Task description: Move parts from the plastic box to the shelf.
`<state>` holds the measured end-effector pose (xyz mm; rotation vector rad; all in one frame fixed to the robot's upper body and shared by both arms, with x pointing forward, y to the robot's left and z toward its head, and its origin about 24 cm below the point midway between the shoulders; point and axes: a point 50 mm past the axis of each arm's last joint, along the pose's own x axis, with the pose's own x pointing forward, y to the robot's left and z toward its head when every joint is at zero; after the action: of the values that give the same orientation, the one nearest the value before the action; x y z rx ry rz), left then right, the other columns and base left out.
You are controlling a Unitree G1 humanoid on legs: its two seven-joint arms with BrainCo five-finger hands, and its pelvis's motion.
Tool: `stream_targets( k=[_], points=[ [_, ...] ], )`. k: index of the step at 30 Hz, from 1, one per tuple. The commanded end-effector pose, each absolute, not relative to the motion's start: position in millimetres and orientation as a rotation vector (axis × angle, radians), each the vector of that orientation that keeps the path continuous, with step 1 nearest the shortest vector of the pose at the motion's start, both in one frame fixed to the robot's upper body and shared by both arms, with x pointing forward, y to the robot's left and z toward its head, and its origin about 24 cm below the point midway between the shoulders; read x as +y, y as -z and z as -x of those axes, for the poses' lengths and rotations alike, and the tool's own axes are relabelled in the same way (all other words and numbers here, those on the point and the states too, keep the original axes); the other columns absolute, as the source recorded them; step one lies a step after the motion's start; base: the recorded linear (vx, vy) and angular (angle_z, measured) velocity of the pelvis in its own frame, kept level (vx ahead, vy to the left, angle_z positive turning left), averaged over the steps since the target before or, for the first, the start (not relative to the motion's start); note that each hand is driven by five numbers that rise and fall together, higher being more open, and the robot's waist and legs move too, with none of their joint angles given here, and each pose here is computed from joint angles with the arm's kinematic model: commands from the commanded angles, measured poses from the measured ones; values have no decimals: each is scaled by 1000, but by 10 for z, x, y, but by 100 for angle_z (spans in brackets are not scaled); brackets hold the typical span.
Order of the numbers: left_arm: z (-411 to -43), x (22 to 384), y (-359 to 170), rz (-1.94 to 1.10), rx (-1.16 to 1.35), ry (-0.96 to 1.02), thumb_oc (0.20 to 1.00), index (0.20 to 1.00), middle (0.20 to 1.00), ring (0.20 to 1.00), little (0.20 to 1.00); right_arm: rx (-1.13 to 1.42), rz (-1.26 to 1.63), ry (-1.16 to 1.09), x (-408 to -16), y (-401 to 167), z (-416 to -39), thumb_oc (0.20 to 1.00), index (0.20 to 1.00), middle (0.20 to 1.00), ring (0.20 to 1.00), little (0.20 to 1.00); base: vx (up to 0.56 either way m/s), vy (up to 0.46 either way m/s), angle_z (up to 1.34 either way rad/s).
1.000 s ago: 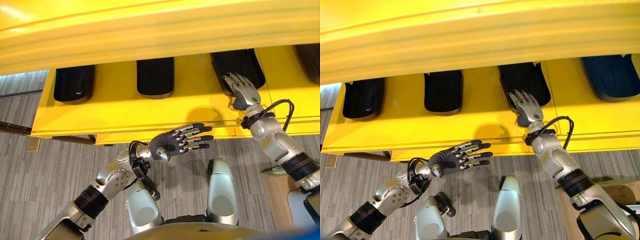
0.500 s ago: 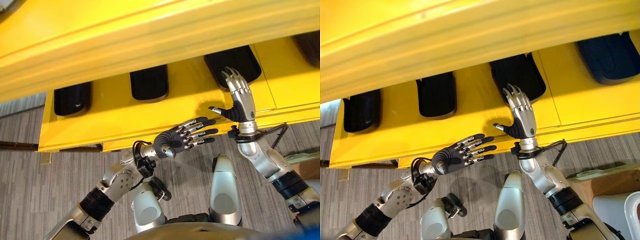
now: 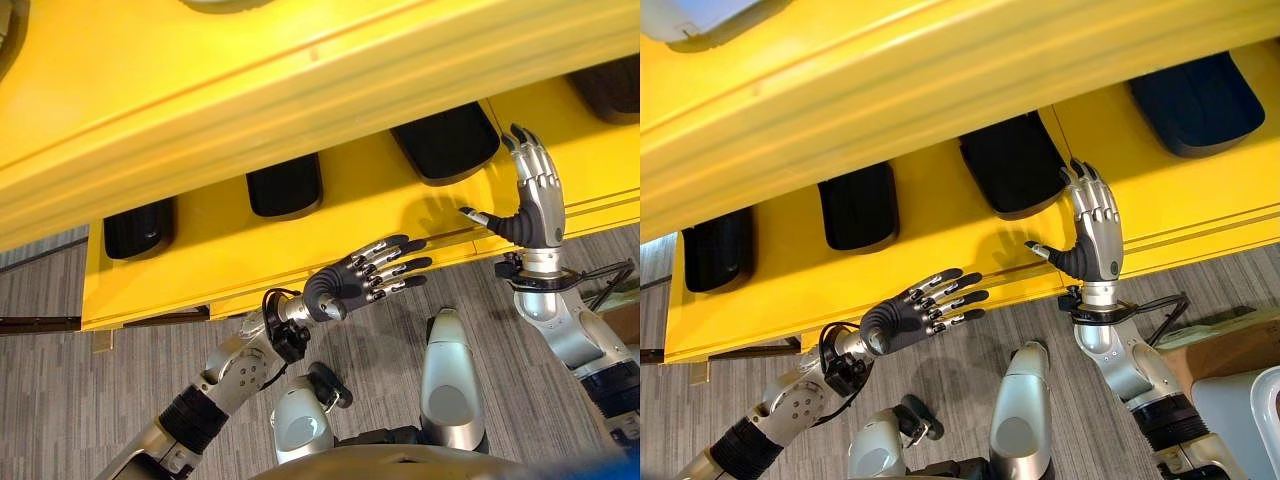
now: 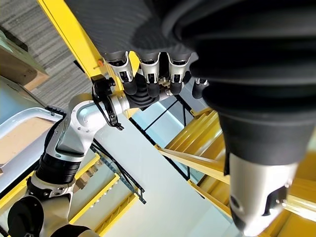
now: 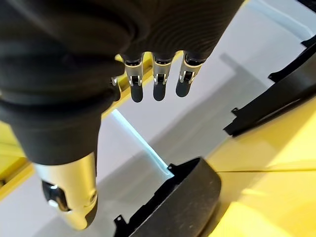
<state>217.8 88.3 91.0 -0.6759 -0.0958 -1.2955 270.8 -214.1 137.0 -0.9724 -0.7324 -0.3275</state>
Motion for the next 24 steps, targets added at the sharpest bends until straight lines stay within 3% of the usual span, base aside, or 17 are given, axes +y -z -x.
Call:
stream_targets(
  k=[1,8,13,24],
  points=[
    [-2040,866,-1076,709,-179,1377,1000,1000,1000,1000,1000,-737,893,347,-2117,-1533,-2826,1000,1000,1000,1000,1000,-28,-85,8],
    [-2028,868,-1052,687,-131,1414,1000,1000,1000,1000,1000,-717,949,206,-1971,-1702,-3080,1000,1000,1000,1000,1000,-16,-72,14],
    [-2022,970,-1021,673,-138,1399,1000,1000,1000,1000,1000,-695,1038,32,-1893,-1546,-2894,1000,1000,1000,1000,1000,-15,-9,7],
    [-1989,1183,-1034,621,-181,1360,1000,1000,1000,1000,1000,-842,1118,78,-2033,-1388,-2436,1000,1000,1000,1000,1000,-31,-16,-5]
  ],
)
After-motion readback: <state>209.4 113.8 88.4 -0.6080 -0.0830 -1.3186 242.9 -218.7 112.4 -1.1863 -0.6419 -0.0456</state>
